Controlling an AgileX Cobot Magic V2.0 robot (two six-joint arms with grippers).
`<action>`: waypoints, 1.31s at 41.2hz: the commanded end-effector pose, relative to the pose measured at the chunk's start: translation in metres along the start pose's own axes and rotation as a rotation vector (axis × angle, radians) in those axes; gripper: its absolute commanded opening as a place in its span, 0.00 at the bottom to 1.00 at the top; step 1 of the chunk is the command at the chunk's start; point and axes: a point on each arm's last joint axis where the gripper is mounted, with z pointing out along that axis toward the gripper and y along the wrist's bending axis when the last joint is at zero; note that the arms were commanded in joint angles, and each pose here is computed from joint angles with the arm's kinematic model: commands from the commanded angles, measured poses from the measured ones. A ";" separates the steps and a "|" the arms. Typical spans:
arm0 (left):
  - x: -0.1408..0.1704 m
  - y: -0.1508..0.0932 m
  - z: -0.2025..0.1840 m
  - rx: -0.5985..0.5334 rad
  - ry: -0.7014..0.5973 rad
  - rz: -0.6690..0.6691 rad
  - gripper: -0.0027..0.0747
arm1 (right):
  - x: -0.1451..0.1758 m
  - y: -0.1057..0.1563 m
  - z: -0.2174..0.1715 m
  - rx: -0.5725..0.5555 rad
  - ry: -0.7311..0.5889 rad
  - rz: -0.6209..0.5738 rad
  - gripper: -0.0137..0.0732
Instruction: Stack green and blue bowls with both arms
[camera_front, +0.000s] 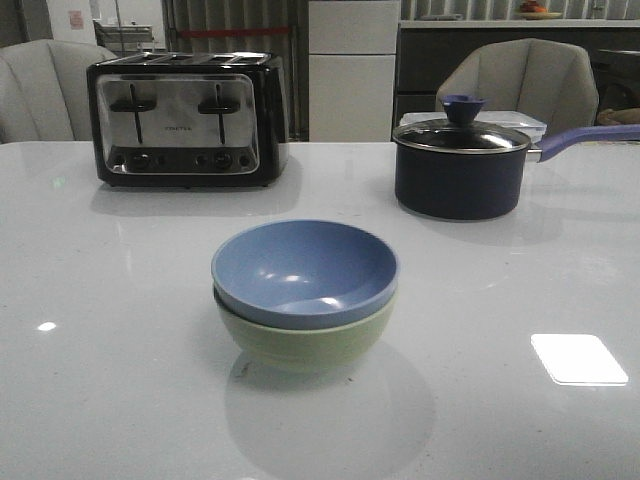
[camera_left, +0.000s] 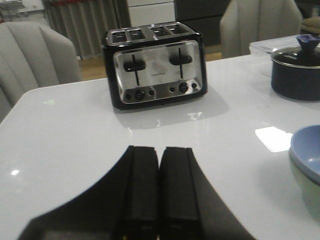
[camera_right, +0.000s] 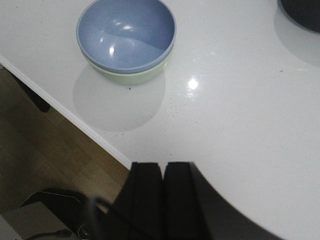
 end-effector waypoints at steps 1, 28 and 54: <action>0.000 0.003 -0.005 -0.066 -0.147 -0.029 0.15 | -0.013 -0.002 -0.006 0.021 -0.098 -0.003 0.22; 0.026 0.007 -0.009 -0.186 -0.267 -0.068 0.15 | -0.013 -0.002 -0.006 0.021 -0.095 -0.003 0.22; 0.026 0.006 -0.009 -0.182 -0.268 -0.068 0.15 | -0.013 -0.002 -0.006 0.021 -0.095 -0.003 0.22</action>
